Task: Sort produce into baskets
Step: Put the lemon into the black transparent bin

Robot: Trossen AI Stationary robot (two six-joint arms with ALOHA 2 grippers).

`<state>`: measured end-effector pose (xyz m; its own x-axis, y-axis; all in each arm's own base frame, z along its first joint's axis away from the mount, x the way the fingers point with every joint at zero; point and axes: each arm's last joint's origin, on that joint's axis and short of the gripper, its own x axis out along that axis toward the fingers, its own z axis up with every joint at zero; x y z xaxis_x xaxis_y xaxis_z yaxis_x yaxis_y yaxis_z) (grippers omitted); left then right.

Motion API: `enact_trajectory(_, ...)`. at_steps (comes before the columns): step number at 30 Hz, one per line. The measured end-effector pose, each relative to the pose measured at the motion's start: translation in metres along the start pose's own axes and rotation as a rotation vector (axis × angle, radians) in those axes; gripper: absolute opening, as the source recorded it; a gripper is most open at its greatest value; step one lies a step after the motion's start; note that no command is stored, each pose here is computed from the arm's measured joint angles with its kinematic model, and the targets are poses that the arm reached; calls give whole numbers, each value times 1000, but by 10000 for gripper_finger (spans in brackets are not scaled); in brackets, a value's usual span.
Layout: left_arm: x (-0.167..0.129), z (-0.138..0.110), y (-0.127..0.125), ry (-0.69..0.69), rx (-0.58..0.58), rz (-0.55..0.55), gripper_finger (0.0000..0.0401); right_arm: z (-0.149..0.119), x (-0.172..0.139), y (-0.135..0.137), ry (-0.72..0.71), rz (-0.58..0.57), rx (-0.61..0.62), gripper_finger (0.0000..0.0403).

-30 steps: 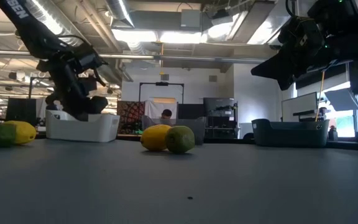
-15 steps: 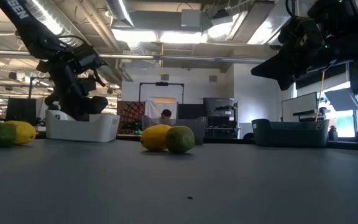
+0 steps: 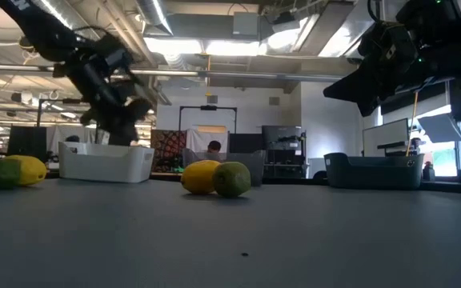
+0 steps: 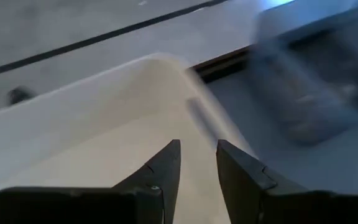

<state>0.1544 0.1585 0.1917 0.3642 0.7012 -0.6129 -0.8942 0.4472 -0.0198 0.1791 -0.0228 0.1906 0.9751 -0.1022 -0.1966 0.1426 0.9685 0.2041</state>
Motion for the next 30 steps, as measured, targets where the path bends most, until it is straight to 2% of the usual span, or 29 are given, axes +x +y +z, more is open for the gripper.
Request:
enact_trajectory(7, -25, 14, -21, -103, 30, -145, 164, 0, 0, 0, 2, 10, 0, 14)
enact_trajectory(14, -43, 12, -53, -92, 96, -475, 213, 0, 0, 1, 7, 36, 0, 14)
enact_trajectory(26, -76, -7, -105, -122, 211, -742, 210, 0, 0, 1, 7, 36, 0, 14)
enact_trajectory(30, -81, -19, -120, -97, 252, -780, 210, 0, 0, 1, 7, 36, 0, 14)
